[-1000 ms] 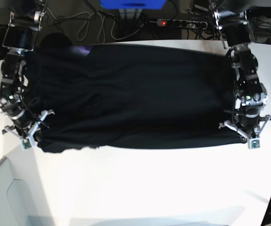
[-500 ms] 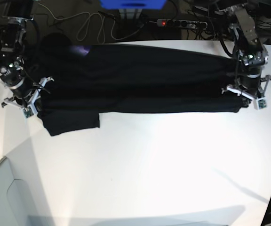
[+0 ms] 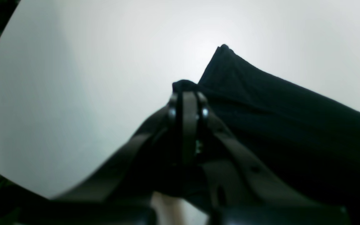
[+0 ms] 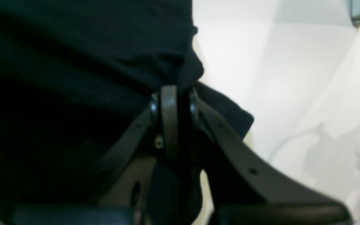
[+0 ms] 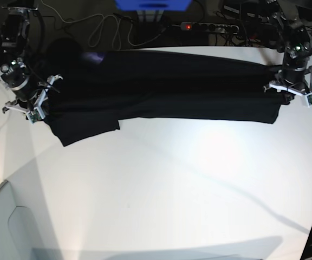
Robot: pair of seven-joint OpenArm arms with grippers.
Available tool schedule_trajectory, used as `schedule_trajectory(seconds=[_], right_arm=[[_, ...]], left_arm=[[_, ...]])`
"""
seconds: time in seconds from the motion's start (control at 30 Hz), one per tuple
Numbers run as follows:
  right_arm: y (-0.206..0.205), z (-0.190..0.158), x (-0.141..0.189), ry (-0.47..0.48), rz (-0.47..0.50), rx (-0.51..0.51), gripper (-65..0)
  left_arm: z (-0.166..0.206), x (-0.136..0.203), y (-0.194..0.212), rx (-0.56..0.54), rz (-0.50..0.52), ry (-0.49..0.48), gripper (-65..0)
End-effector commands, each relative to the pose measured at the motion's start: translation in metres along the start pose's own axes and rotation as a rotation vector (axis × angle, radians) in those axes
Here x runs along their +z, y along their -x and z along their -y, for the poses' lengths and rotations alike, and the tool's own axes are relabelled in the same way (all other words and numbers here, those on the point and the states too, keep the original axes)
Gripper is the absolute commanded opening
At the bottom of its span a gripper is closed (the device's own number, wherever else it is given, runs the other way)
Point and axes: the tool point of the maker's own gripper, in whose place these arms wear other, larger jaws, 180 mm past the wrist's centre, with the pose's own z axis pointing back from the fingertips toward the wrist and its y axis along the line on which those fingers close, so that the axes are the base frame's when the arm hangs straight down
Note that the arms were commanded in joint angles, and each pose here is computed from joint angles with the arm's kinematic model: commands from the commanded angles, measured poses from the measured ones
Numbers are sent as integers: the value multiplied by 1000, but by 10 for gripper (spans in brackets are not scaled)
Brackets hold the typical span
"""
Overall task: Fold the T-shirt properly
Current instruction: 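Fold the grasped side edge over toward the collar with both grippers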
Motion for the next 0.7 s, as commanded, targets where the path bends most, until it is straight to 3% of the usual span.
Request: schedule_trajectory(seconds=[0.0,0.2,0.57,0.67], right_arm=[[-8,5,4,6,28,22,-649],[-5,2,2,-2,18,17,-649],[14,-2,-6,-23,-31,-12,-646],[14,-2,-6,-26,-31,-5,-571]], left_arm=[[-5,0,-8,-7,28,-14,-650],[-8,-9,11,28,-21,-20,-650],[-7,-11,7,34,-7,-16,-650],[-3,-12,7,47,-6,-9,-650]])
